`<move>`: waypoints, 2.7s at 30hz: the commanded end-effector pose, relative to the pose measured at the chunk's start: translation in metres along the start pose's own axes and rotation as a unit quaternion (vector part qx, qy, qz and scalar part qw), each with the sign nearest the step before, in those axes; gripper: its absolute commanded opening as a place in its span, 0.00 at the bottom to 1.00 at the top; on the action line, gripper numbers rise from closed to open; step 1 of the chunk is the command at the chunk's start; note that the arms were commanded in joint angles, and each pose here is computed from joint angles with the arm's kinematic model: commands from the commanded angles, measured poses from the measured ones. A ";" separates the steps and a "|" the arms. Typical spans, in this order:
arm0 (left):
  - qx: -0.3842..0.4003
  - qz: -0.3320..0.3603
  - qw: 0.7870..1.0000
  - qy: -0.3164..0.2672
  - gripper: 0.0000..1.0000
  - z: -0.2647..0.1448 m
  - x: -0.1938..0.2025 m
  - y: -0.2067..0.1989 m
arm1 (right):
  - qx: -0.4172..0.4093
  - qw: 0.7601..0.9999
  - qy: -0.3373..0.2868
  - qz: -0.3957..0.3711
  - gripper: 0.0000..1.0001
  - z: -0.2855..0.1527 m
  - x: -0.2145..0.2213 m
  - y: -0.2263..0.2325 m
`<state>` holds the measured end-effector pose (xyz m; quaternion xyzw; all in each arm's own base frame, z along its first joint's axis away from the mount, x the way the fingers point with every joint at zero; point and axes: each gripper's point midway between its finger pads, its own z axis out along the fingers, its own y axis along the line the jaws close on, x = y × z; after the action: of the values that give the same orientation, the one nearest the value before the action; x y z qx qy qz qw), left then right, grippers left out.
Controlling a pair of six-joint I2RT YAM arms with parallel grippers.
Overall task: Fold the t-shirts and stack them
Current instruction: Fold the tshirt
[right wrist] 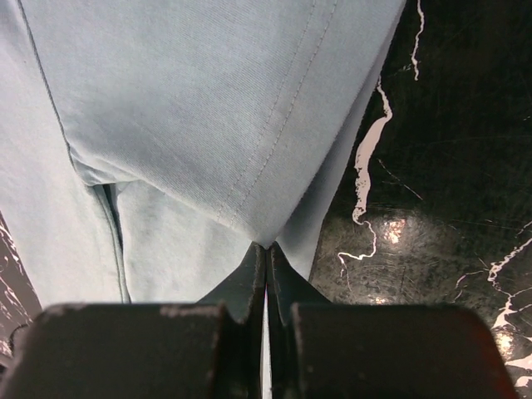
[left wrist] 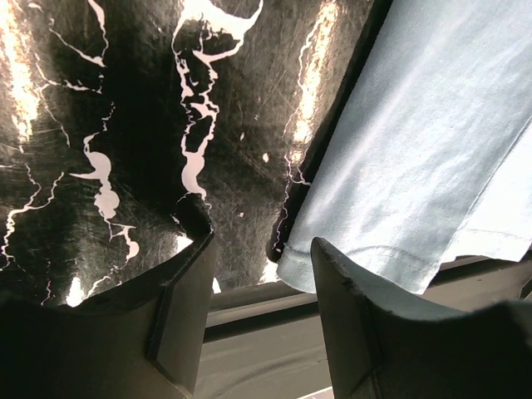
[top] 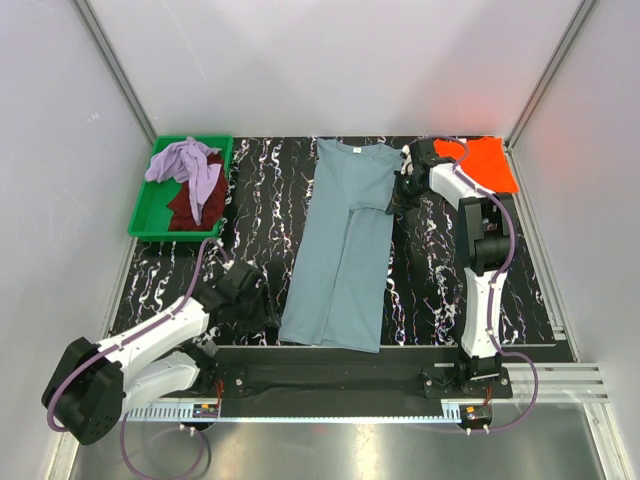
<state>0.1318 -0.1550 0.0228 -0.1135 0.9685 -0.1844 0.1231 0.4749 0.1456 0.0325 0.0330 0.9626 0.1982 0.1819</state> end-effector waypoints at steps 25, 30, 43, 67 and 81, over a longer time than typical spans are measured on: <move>0.011 0.000 0.999 -0.032 0.55 -0.011 -0.015 -0.011 | -0.023 1.000 -0.007 -0.016 0.00 -0.029 0.002 0.011; 0.026 0.006 0.999 -0.031 0.59 -0.012 -0.014 -0.016 | -0.020 1.000 -0.009 -0.016 0.12 -0.034 0.003 0.011; 0.040 0.006 0.999 -0.010 0.61 0.002 -0.001 -0.012 | 0.022 0.995 0.001 0.099 0.49 -0.111 0.060 0.015; 0.040 0.007 0.999 0.017 0.54 0.017 0.021 -0.002 | 0.011 0.984 0.108 0.144 0.62 -0.130 0.299 0.041; -0.018 0.005 1.000 -0.008 0.56 0.013 0.019 0.016 | 0.046 0.980 0.129 0.147 0.58 -0.094 0.351 0.053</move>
<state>0.1301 -0.1844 0.0228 -0.0980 0.9514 -0.2548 0.1421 0.1073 0.2094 0.0233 0.1213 0.9728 0.1972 0.0037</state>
